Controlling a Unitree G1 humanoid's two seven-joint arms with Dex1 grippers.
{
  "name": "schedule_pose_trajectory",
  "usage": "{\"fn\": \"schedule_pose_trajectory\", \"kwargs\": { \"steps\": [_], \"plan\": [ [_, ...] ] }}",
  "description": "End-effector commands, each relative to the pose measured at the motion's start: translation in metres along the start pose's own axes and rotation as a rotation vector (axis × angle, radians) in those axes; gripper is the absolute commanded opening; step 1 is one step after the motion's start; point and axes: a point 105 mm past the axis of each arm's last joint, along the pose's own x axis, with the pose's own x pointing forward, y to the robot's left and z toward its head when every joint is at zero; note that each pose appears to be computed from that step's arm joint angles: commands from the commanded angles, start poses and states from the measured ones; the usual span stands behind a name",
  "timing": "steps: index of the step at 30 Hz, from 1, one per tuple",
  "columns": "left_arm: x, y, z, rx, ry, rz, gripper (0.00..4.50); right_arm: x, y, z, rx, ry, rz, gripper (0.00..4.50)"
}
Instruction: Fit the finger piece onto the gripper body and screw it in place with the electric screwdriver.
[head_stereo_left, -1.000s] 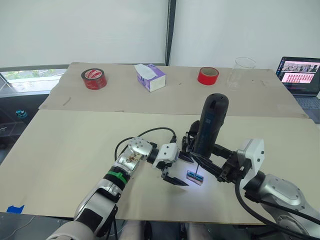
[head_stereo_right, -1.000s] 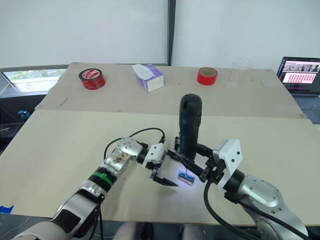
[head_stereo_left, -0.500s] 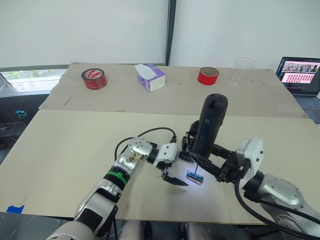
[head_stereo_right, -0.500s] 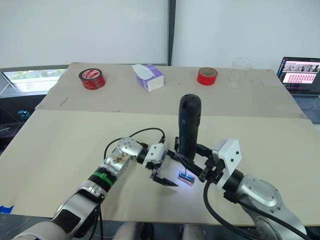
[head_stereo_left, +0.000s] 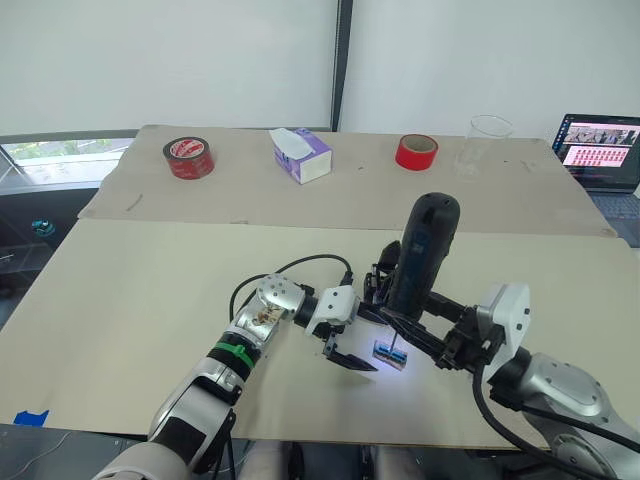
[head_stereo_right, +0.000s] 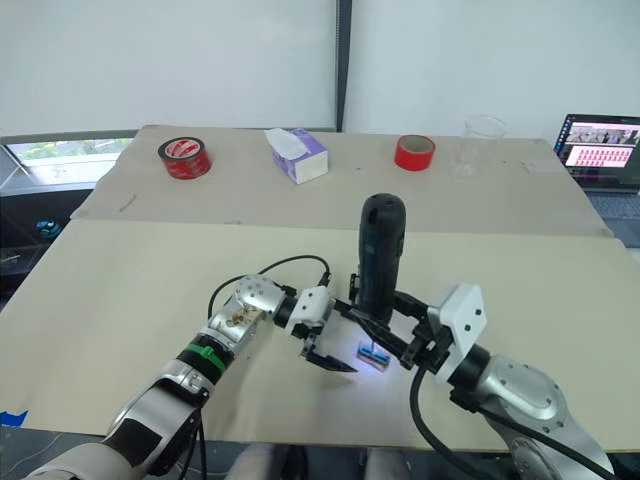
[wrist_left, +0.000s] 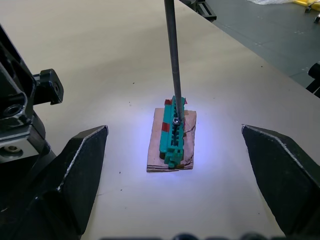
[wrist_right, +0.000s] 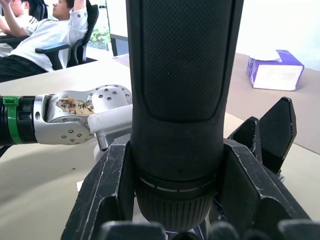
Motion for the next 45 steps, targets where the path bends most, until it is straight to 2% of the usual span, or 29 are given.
{"fn": "schedule_pose_trajectory", "kwargs": {
  "steps": [1,35,41,45],
  "plan": [
    [-0.002,0.008,0.013,0.043,-0.026,0.014,4.5,0.0,0.0,0.006,-0.034,-0.035,-0.005,1.9],
    [-0.001,0.008,0.014,0.048,-0.033,0.021,4.5,0.004,-0.002,0.013,-0.046,-0.03,0.01,1.9],
    [-0.003,0.006,0.013,0.036,-0.038,0.028,4.5,0.006,0.005,0.026,-0.085,-0.063,0.024,1.9],
    [-0.015,0.006,0.009,0.004,-0.038,0.076,4.5,0.003,0.013,0.043,-0.091,-0.087,0.035,1.9]
  ]
}}
